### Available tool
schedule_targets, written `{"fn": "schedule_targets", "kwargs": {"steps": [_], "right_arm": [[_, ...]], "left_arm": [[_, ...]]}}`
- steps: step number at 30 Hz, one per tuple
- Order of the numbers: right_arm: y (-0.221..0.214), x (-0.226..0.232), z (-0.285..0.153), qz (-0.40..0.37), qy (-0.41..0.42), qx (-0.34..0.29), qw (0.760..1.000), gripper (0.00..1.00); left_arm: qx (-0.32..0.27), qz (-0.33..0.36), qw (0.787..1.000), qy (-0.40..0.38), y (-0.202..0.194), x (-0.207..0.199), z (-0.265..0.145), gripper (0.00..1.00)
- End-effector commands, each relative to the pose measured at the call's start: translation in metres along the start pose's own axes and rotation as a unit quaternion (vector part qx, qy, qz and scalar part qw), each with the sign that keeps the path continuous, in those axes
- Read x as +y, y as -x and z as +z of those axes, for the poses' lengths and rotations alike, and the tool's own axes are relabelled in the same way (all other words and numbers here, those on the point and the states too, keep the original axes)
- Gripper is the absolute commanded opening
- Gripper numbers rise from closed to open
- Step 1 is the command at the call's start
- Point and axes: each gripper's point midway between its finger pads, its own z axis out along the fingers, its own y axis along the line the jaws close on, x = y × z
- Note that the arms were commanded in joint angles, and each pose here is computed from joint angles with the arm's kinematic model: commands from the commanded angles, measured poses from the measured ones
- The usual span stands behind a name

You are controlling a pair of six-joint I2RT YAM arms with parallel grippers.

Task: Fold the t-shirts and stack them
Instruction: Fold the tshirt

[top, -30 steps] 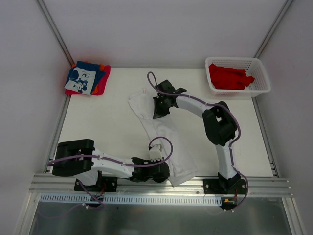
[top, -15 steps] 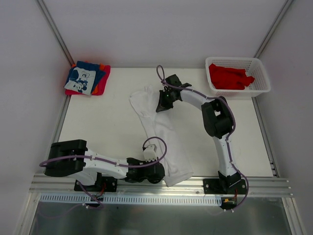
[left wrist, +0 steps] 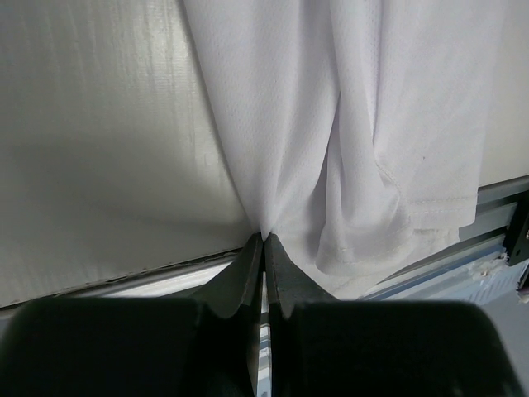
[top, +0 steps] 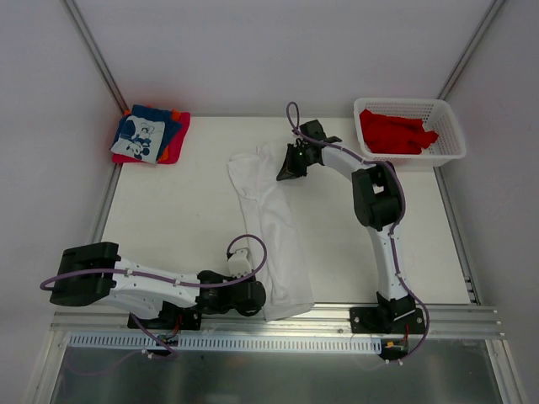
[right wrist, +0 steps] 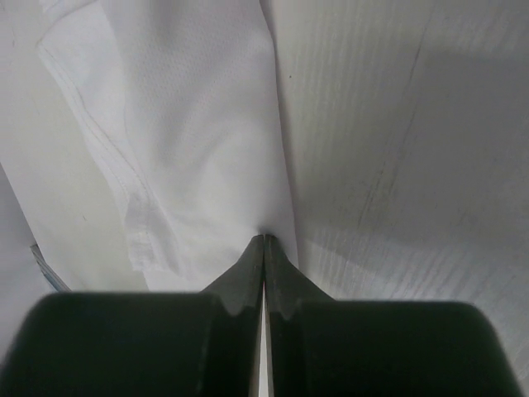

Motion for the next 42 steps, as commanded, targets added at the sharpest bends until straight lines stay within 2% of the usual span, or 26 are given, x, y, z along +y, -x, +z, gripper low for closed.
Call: {"fn": "schedule_targets", "kwargs": {"steps": [1,5,15,19,25,30,35,36,39,40,42], "right_arm": [[0.014,0.029,-0.001,-0.006,0.043,-0.022,0.999,0.0],[0.021,0.03,0.007,-0.014,-0.005,-0.033,0.999,0.0],[0.039,0.008,0.038,0.05,0.002,-0.032,0.998,0.01],[0.057,-0.029,0.029,0.1,-0.038,-0.054,0.993,0.0],[0.094,-0.077,-0.008,0.125,-0.086,-0.094,0.984,0.0],[0.124,-0.112,-0.035,0.148,-0.076,-0.12,0.979,0.01],[0.128,-0.099,-0.035,0.154,-0.03,-0.114,0.981,0.01],[0.129,-0.091,-0.035,0.147,-0.02,-0.115,0.982,0.04],[0.133,-0.075,-0.043,0.113,-0.024,-0.127,0.985,0.55],[0.134,-0.072,-0.048,0.104,-0.026,-0.131,0.986,0.81],[0.133,-0.066,-0.06,0.095,-0.036,-0.132,0.986,0.98]], "left_arm": [[0.015,0.087,0.99,0.112,-0.006,0.074,-0.006,0.0],[0.019,0.102,0.988,0.112,-0.004,0.069,-0.01,0.0],[0.019,0.094,0.993,0.071,0.002,0.052,-0.023,0.0],[0.017,0.087,0.995,0.055,0.004,0.046,-0.027,0.0],[0.013,0.081,0.995,0.05,0.006,0.046,-0.029,0.0],[0.008,0.086,0.995,0.052,0.008,0.043,-0.029,0.0],[0.001,0.1,0.993,0.058,0.011,0.037,-0.027,0.0],[-0.002,0.104,0.993,0.058,0.011,0.035,-0.027,0.0],[-0.012,0.123,0.991,0.059,0.016,0.03,-0.027,0.0],[-0.021,0.13,0.99,0.057,0.02,0.026,-0.028,0.0],[-0.032,0.138,0.988,0.059,0.025,0.026,-0.028,0.0]]}}
